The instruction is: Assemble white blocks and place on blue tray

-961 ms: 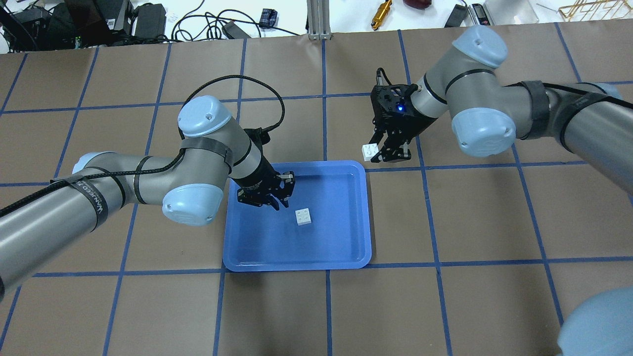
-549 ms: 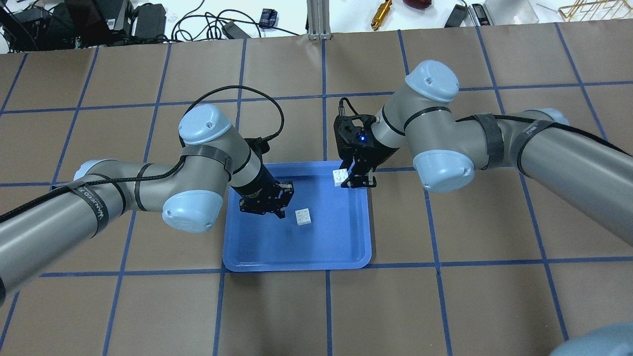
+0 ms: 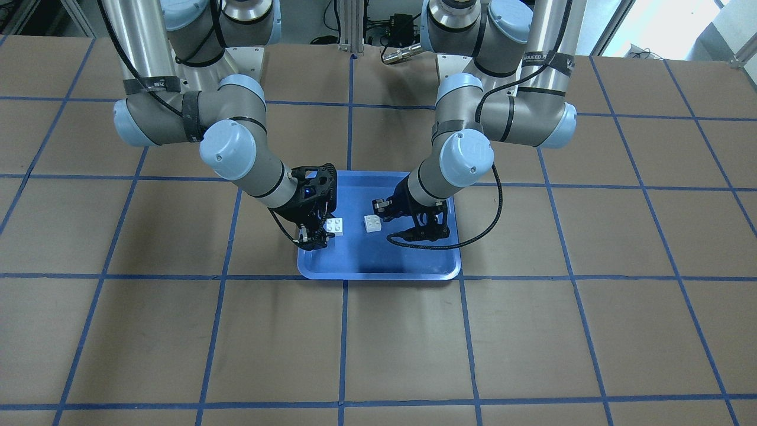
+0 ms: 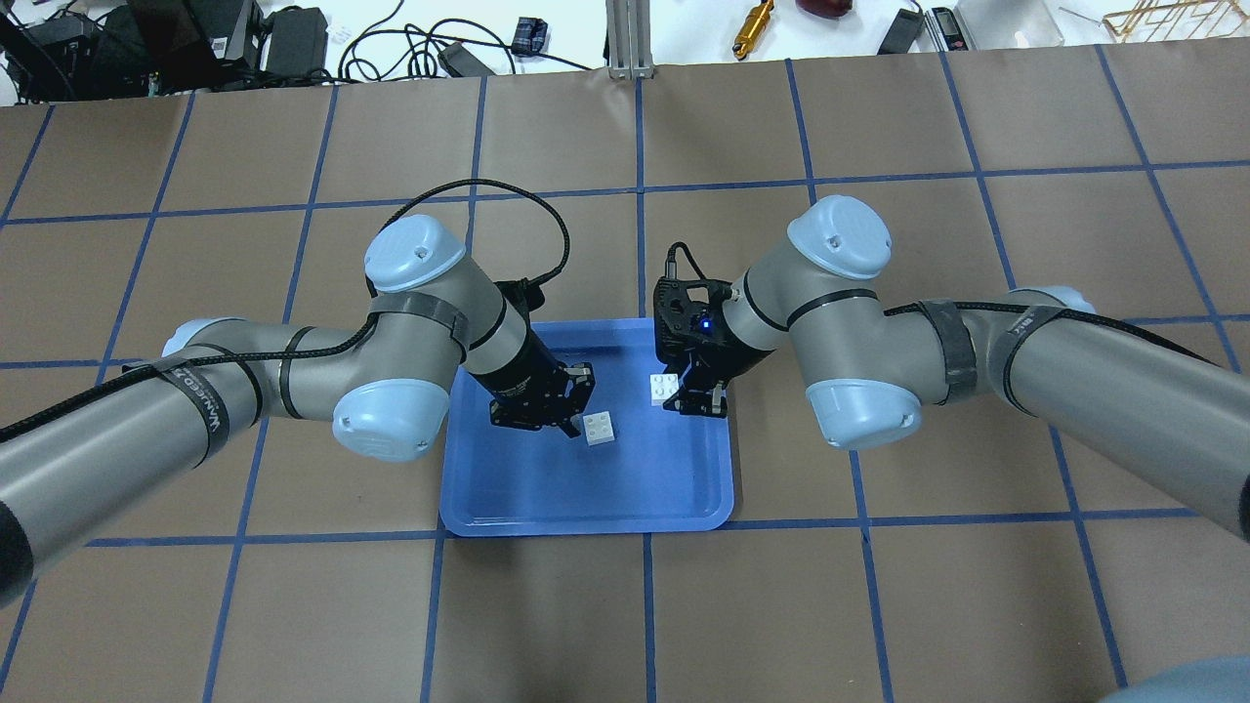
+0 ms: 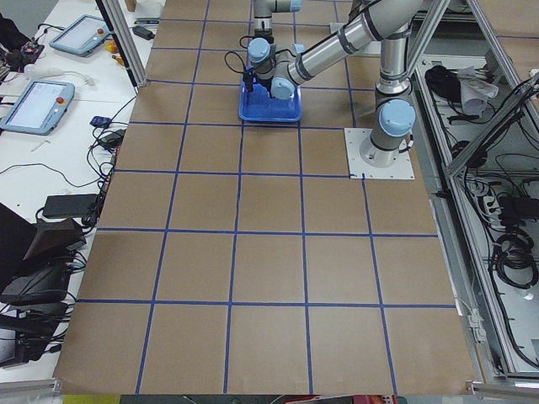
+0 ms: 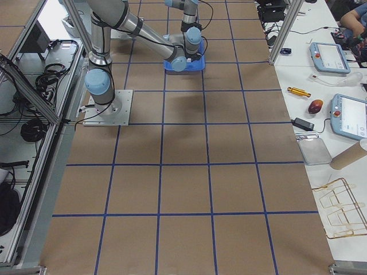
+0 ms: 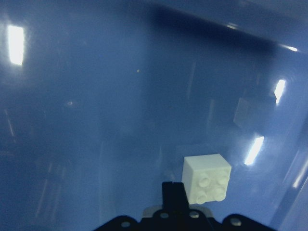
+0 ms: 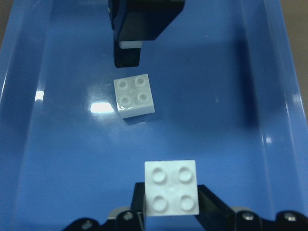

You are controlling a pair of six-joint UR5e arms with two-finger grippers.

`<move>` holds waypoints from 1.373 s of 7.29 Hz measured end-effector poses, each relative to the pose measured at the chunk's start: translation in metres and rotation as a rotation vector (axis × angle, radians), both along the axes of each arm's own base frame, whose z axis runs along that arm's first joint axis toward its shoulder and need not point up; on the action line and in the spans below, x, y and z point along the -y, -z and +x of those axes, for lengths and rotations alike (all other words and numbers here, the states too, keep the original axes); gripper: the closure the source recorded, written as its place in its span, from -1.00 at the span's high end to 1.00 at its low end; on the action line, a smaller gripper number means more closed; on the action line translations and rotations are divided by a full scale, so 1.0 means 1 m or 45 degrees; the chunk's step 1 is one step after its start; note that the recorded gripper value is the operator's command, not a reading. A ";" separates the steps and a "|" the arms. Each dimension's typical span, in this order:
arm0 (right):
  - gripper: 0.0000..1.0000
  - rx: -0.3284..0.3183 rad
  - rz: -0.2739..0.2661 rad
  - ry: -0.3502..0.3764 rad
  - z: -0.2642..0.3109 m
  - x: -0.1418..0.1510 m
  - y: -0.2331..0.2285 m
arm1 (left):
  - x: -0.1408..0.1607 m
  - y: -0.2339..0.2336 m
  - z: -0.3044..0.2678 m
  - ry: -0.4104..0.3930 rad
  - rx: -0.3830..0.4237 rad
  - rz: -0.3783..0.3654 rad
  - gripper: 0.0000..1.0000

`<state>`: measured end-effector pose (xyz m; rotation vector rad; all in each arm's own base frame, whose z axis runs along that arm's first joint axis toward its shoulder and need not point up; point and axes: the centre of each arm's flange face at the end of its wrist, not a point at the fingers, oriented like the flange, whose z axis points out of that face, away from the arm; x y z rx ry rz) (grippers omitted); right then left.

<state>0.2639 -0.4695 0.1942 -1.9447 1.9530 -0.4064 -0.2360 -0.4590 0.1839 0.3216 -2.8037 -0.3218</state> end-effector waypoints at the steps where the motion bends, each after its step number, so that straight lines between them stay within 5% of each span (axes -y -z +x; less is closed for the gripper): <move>1: -1.00 -0.001 0.011 0.004 0.006 -0.005 0.003 | 0.000 0.001 0.001 0.004 0.000 0.005 -1.00; 10: -1.00 0.024 -0.018 -0.043 0.030 -0.011 0.028 | 0.000 0.012 -0.010 0.058 -0.001 -0.018 -1.00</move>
